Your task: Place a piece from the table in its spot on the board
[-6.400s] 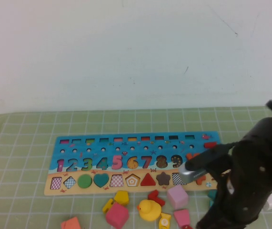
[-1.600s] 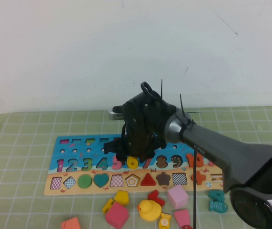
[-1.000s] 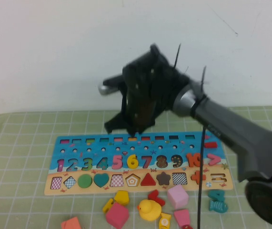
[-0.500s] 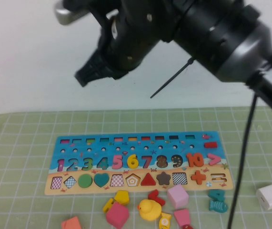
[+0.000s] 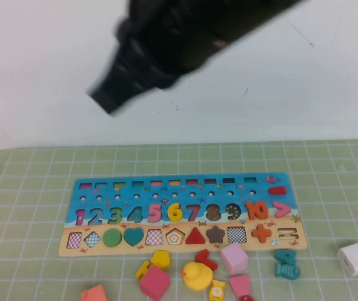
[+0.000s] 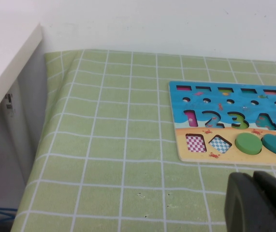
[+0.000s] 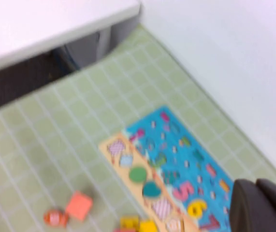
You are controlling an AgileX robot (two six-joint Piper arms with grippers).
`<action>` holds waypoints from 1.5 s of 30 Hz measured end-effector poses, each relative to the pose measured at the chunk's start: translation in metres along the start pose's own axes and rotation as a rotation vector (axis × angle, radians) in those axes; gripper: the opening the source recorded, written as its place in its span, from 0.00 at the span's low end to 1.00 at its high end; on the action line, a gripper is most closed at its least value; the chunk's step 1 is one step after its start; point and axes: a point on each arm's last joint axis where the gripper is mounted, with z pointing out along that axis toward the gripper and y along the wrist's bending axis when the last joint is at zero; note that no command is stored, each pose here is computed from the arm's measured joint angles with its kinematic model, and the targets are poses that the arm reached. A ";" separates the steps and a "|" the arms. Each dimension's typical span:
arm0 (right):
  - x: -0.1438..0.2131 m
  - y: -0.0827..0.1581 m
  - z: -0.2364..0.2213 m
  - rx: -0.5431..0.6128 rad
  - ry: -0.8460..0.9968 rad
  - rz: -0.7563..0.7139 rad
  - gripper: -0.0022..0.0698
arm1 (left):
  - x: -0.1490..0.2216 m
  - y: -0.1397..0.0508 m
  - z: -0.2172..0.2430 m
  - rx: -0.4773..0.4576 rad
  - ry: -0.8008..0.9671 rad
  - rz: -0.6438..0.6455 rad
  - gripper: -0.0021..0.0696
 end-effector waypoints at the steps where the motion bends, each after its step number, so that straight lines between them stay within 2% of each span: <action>1: 0.005 0.000 -0.002 0.002 0.019 -0.007 0.03 | 0.000 0.000 0.000 0.000 0.000 0.000 0.03; 11: 0.064 -0.002 -0.052 -0.053 0.115 -0.116 0.03 | 0.000 0.000 0.000 0.000 0.000 0.000 0.03; 21: 0.137 -0.005 -0.089 -0.016 -0.047 -0.179 0.03 | 0.000 0.000 0.000 0.000 0.000 0.000 0.03; 27: 0.191 -0.020 -0.090 0.140 -0.254 -0.207 0.03 | 0.000 0.000 0.000 0.000 0.000 0.000 0.03; 37: 0.288 -0.051 -0.079 0.453 -0.385 -0.067 0.03 | 0.000 0.000 0.000 0.000 0.000 0.000 0.03; 45: 0.363 -0.039 -0.093 0.699 -0.406 0.072 0.03 | 0.000 0.000 0.000 0.000 0.000 0.000 0.03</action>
